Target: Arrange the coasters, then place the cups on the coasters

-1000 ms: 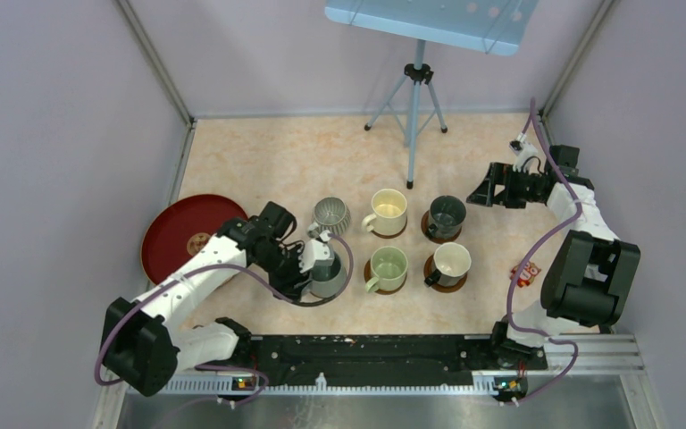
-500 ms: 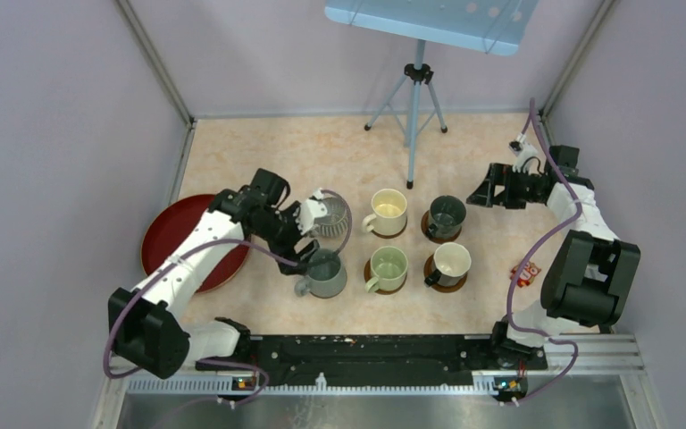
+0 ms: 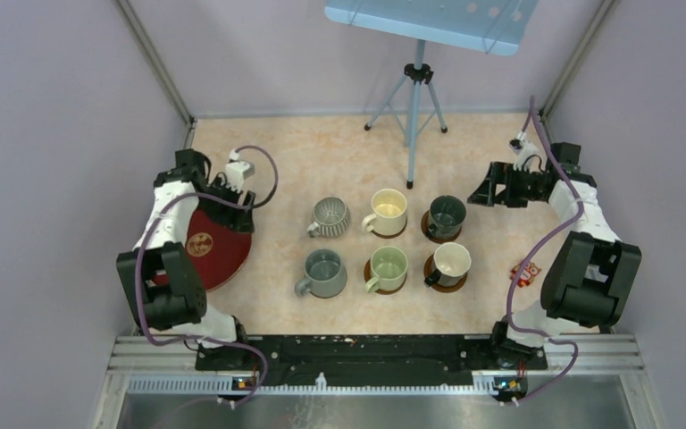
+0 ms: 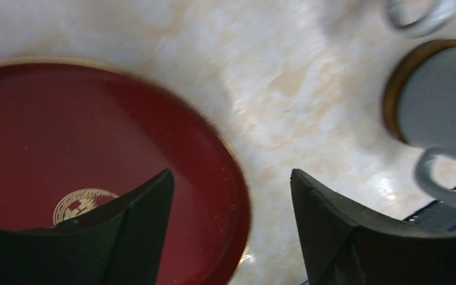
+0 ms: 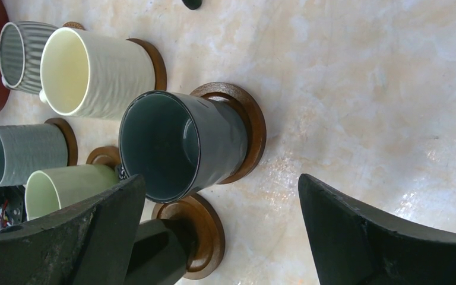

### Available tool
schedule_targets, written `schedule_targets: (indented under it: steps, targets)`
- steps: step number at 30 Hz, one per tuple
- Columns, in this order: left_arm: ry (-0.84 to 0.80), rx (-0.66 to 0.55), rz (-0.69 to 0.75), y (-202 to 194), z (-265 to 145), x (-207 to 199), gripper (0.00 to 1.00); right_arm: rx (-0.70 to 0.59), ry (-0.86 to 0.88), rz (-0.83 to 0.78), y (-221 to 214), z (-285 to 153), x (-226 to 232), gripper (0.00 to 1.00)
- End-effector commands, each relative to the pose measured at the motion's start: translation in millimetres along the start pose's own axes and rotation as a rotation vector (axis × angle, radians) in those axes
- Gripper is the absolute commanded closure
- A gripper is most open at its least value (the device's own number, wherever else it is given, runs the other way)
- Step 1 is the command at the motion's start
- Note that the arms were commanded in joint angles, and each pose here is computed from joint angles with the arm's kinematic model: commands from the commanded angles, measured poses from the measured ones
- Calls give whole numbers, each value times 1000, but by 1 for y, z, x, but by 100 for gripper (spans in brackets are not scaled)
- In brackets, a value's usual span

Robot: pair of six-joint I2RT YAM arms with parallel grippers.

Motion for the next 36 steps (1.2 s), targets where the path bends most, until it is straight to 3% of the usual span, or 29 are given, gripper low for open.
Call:
schedule_targets:
  steps: [1, 8, 14, 25, 36]
  targets:
    - [35, 88, -41, -50, 12, 33, 28, -55, -6, -73, 17, -12, 8, 1]
    - [96, 181, -22, -92, 33, 47, 39, -51, -4, -68, 15, -10, 6, 1]
    - [-49, 235, 30, -111, 54, 25, 47, -47, -9, -72, 14, -10, 5, 1]
    - [-139, 274, 137, -104, 64, -30, 45, -49, -4, -80, 15, -11, 6, 1]
    - [-212, 281, 134, -98, 68, -69, 43, -51, -2, -92, 17, -13, 8, 1]
Point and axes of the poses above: each gripper's point midway between its finger pads, its own z axis out along the fingers, its own x axis along the line the jaws close on, y = z × x, the point moved 4 cm from there along -z, back along the fingers, and after that the axes turned 12 degrees about z, right-handed, at the moved point
